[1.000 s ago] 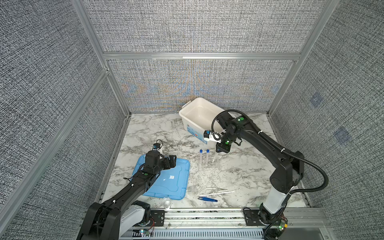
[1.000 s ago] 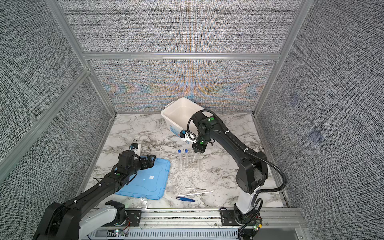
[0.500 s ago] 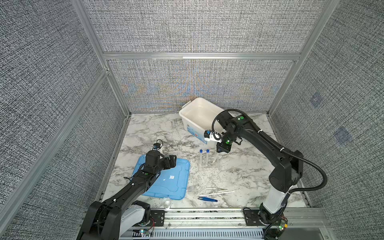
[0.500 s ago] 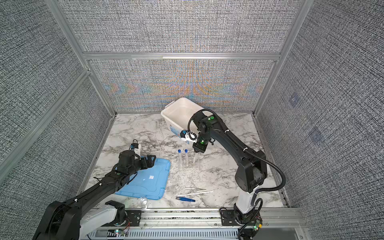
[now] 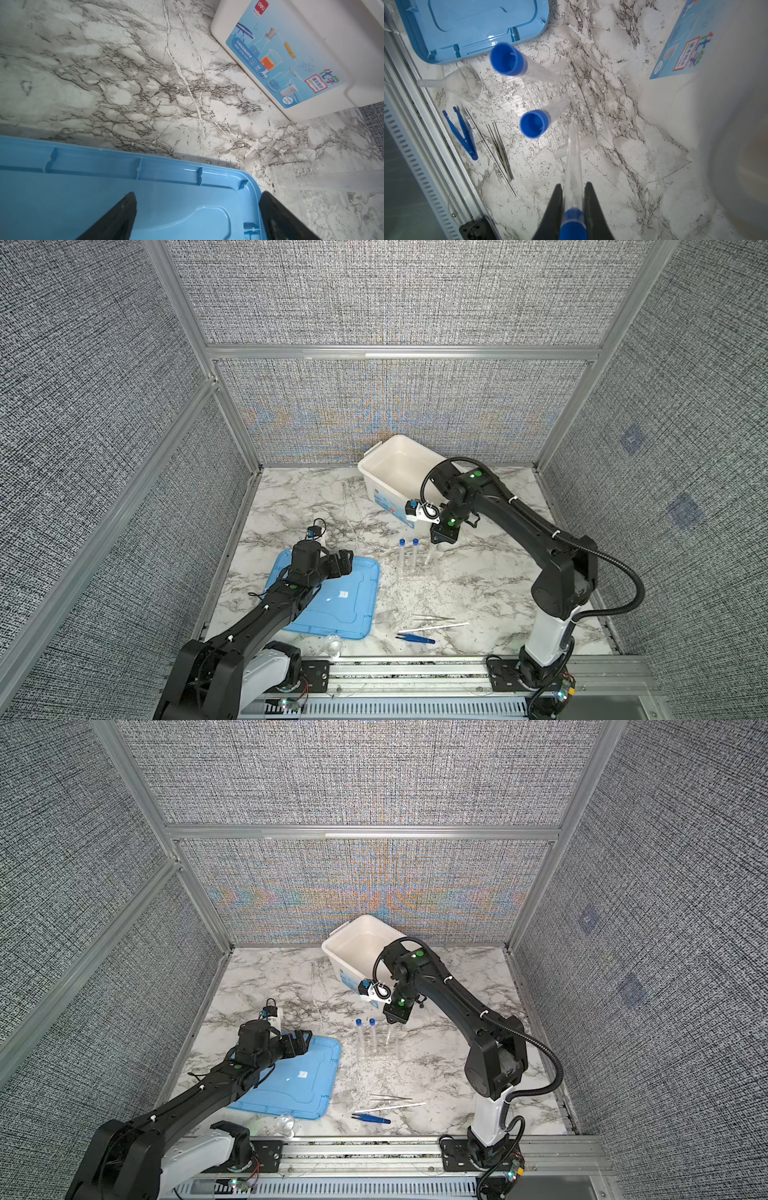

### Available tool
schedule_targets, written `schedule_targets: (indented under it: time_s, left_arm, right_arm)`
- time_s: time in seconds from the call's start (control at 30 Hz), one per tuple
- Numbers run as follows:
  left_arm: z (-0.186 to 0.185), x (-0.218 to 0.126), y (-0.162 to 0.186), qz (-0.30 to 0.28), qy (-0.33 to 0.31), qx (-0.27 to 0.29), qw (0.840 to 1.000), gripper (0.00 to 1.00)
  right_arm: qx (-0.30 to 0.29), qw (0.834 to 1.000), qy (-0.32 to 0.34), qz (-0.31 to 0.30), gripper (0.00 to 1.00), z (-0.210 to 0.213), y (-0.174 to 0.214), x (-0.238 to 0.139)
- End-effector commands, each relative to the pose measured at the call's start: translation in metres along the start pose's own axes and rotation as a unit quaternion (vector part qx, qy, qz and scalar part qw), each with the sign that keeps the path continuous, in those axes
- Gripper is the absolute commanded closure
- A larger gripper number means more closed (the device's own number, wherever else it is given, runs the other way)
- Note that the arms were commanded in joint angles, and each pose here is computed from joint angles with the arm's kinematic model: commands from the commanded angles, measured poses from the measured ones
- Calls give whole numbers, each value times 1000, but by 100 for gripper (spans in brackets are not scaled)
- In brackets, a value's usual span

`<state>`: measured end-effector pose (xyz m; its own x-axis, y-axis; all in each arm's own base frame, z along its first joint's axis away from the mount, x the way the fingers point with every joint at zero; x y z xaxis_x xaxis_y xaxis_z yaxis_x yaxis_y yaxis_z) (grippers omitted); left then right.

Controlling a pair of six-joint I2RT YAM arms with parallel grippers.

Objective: Organize the chemistry lab equipment
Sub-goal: 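Lower the tube upright beside the standing tubes and open the right gripper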

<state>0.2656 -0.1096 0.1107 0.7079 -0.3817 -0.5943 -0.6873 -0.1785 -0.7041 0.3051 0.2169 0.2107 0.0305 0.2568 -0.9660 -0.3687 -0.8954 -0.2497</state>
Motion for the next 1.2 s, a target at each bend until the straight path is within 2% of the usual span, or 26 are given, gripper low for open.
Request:
schedule_targets:
  time_s: [0.0,1.17]
  left_arm:
    - [-2,0,-3,-4,6,1,1000,7]
    - [0,-2,-3,-3,-6,3,1000,7]
  right_arm:
    - [-7,1000,-5,10,83,2,1,2]
    - [-12,1000,-17,20,80,0,-12,26]
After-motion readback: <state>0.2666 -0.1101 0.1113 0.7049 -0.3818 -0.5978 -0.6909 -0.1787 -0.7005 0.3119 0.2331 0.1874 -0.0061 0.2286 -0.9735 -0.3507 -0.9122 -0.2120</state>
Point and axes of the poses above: each gripper's point midway between its finger pads, its own x axis out along the fingers, its own z axis along the line the jaws close on, y = z × x, the point moved 4 cm from there along -x, back along the fingers, and after that the axes turned 3 degrees about x, right-handed, at the moved point
